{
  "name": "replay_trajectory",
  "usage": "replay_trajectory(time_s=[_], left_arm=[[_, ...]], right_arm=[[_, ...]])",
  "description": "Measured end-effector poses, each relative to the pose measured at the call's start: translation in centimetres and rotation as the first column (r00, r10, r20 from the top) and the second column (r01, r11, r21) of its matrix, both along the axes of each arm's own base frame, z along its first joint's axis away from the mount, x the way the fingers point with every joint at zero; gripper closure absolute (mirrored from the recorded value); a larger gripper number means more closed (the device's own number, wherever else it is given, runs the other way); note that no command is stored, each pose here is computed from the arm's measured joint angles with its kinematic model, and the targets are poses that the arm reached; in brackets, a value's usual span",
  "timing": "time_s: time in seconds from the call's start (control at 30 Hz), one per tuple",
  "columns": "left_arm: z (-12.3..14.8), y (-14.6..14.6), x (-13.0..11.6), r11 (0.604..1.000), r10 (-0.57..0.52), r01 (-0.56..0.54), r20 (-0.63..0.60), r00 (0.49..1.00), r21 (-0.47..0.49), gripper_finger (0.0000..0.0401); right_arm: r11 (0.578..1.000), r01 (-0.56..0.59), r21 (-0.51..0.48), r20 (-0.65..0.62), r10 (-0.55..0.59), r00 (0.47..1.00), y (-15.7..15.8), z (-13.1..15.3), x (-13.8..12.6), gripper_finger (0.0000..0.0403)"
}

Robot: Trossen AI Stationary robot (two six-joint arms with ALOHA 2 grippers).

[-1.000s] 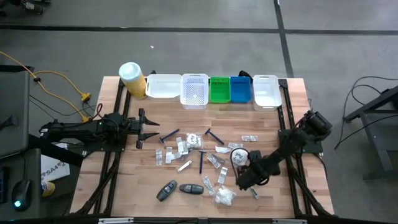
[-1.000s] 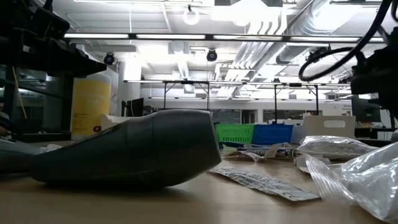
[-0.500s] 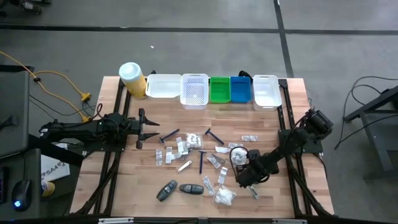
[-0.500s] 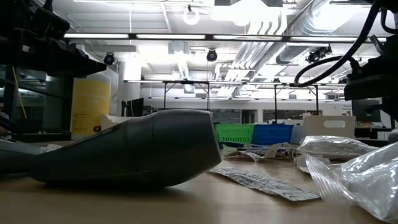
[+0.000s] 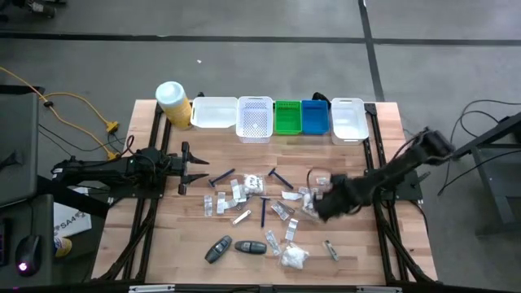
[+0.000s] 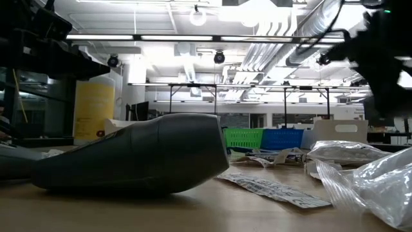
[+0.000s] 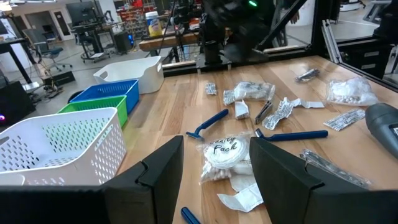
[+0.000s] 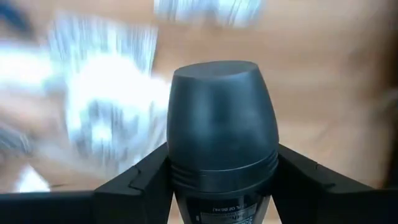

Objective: Pick & Place Travel size toiletries
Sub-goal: Put the black deodorant into the right white bin

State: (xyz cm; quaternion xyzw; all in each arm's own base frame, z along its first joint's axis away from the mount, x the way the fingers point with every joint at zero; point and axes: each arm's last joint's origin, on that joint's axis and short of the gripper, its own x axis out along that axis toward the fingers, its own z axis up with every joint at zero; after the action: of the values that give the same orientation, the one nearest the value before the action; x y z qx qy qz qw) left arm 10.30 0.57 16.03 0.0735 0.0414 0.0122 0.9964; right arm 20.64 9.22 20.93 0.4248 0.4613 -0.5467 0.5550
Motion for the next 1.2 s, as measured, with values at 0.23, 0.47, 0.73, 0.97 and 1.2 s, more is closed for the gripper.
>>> replay_trajectory(time_s=[0.23, 0.47, 0.73, 0.97, 1.2], left_arm=[[0.0, 0.0, 0.0, 1.000, 0.000, 0.000, 0.000, 1.000, 0.000, 0.0217], [0.0, 0.0, 0.0, 1.000, 0.001, -0.001, 0.000, 1.000, 0.000, 0.0217], [0.0, 0.0, 0.0, 1.000, 0.003, -0.003, 0.000, 1.000, 0.000, 0.0217], [0.0, 0.0, 0.0, 1.000, 0.003, -0.003, 0.000, 1.000, 0.000, 0.0217], [0.0, 0.0, 0.0, 1.000, 0.003, -0.003, 0.000, 1.000, 0.000, 0.0217]], right_arm=[[0.965, -0.002, -0.262, 0.016, 0.006, 1.000, -7.7, 4.0, -2.0, 0.0199], [0.926, -0.041, -0.375, -0.138, -0.012, 0.990, -16.4, 5.3, -3.7, 0.0199], [0.916, -0.196, -0.351, -0.278, 0.098, 0.956, -25.1, 4.3, -4.7, 0.0191], [0.885, -0.446, -0.136, -0.439, 0.349, 0.828, -29.3, 1.3, -5.2, 0.0194], [0.726, -0.681, 0.094, -0.544, 0.611, 0.575, -31.0, -1.4, -4.2, 0.0180]])
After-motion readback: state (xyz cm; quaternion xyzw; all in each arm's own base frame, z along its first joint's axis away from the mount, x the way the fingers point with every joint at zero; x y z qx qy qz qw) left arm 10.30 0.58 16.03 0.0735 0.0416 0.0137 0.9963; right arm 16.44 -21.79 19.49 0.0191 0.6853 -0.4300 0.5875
